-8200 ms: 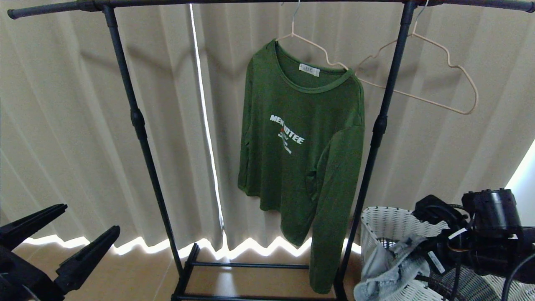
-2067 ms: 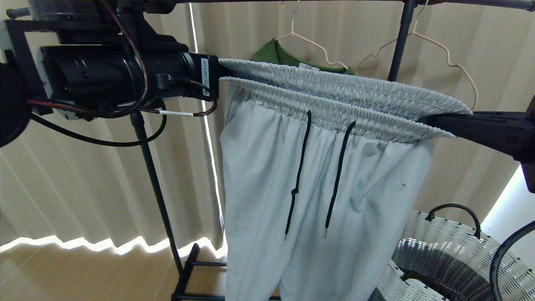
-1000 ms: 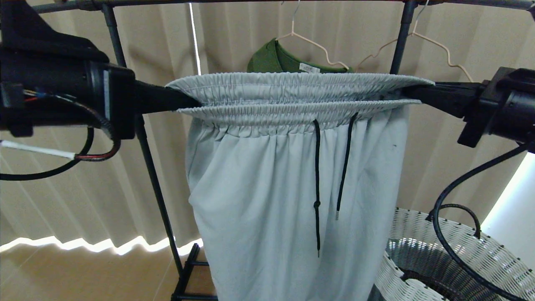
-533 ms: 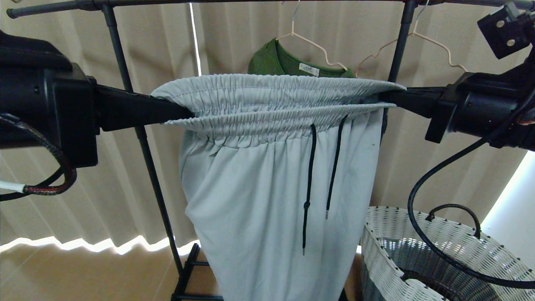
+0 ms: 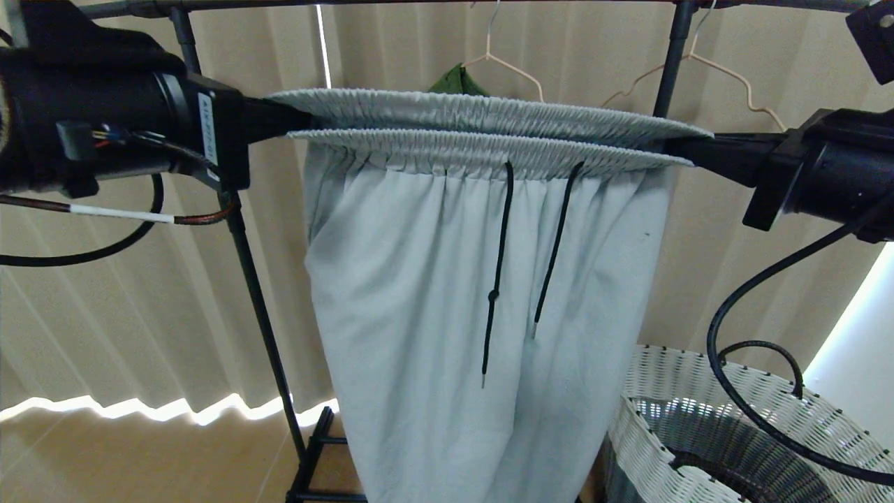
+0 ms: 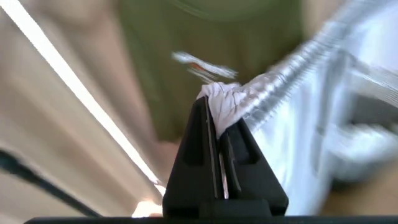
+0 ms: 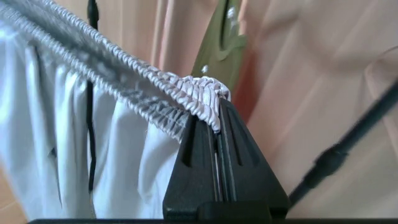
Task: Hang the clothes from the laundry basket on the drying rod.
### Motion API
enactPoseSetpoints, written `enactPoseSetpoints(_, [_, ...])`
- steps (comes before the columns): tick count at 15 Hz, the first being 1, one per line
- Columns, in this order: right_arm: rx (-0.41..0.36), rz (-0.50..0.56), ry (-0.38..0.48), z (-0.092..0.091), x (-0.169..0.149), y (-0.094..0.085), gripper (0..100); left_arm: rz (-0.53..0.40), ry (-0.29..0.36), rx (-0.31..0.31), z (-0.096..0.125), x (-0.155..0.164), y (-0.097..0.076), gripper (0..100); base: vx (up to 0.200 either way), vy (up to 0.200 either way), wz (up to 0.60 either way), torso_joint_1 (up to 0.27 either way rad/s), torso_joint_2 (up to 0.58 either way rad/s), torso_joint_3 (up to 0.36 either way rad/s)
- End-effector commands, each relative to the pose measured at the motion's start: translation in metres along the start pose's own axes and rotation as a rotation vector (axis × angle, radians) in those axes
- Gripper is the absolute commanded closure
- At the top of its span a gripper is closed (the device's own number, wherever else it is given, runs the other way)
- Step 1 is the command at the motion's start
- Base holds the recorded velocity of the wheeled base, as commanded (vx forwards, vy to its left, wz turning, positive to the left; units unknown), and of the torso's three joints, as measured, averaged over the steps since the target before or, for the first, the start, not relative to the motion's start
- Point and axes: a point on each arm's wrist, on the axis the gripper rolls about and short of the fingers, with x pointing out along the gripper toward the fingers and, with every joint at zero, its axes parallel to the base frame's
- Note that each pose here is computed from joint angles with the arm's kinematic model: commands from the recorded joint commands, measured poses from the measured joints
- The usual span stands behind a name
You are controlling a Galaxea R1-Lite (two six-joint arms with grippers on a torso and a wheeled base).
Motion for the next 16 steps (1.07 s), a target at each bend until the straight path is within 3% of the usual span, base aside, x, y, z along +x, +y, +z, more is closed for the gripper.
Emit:
enactPoseSetpoints(1, [0.004, -0.002, 0.015, -0.006, -0.006, 0.001, 100, -0.010, 0.058, -0.003, -0.014, 0.014, -0.003, 100, 0.000, 0.000, 0.00, 0.000, 0.00, 0.000])
enactPoseSetpoints(3, [0.005, -0.002, 0.019, -0.009, -0.005, 0.002, 100, -0.011, 0.061, -0.003, -0.015, 0.015, -0.003, 100, 0.000, 0.000, 0.00, 0.000, 0.00, 0.000])
enactPoseSetpoints(5, [0.000, -0.002, 0.002, -0.002, -0.005, 0.001, 100, -0.004, 0.022, -0.004, -0.005, 0.012, -0.001, 100, 0.000, 0.000, 0.00, 0.000, 0.00, 0.000])
enactPoseSetpoints(16, [0.013, 0.002, 0.047, -0.015, -0.003, 0.002, 100, -0.025, 0.050, -0.031, -0.020, 0.016, -0.007, 100, 0.000, 0.000, 0.00, 0.000, 0.00, 0.000])
